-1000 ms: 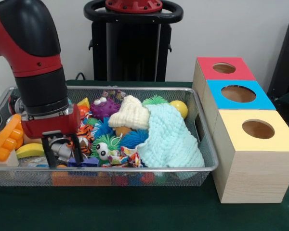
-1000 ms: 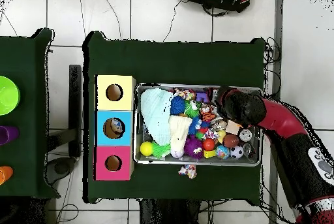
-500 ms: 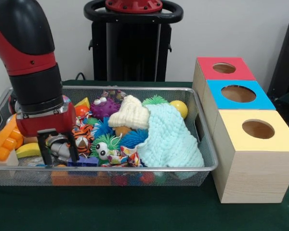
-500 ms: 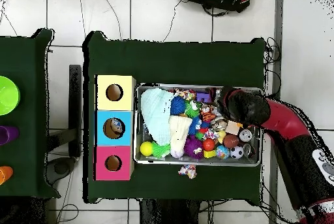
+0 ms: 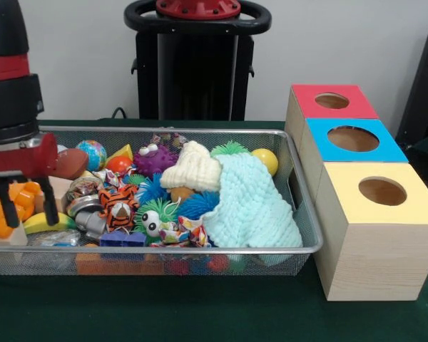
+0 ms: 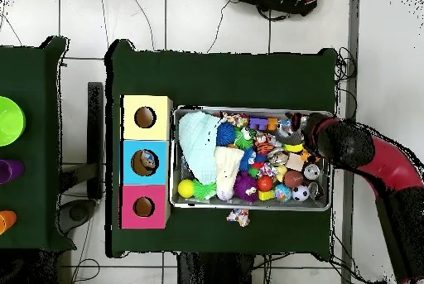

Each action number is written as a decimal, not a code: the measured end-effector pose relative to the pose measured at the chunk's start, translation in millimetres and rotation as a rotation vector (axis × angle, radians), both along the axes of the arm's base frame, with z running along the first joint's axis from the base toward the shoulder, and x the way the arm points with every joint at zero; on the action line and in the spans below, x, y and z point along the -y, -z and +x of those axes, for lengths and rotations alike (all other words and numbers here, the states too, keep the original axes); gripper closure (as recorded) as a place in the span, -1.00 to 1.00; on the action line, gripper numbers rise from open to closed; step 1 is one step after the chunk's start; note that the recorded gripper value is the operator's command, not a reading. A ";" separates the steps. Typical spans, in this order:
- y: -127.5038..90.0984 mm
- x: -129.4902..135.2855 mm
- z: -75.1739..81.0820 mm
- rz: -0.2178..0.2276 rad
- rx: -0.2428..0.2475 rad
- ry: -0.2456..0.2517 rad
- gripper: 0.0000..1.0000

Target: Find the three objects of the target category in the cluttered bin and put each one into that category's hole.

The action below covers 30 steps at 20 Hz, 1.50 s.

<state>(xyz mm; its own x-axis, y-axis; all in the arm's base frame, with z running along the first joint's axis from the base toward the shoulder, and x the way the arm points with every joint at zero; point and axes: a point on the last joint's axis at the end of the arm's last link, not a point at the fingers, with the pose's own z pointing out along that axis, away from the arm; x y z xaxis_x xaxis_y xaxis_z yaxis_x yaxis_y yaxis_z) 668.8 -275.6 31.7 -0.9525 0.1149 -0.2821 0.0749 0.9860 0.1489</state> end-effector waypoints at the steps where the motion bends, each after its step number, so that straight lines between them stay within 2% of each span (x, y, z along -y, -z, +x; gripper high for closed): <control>1: -1.4 5.0 -1.4 -0.002 0.001 0.006 -1.00; 5: -2.5 20.0 -7.9 -0.005 0.002 0.028 -1.00; 9: 2.3 15.6 -13.6 -0.004 -0.007 0.015 -1.00; 16: 14.3 -8.6 -27.2 -0.018 -0.021 -0.048 -1.00; 19: 19.4 -26.9 -31.8 -0.021 -0.019 -0.085 -1.00; 26: 27.1 -48.5 -32.6 -0.026 -0.007 -0.124 -1.00; 30: 37.1 -58.0 -31.9 -0.035 0.016 -0.140 -1.00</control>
<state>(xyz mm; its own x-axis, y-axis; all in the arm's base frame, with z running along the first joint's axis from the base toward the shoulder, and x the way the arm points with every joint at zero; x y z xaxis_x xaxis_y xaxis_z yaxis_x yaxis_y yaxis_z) 636.9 -217.5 -5.4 -0.9537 -0.0291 -0.2992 -0.0663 0.9912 0.1147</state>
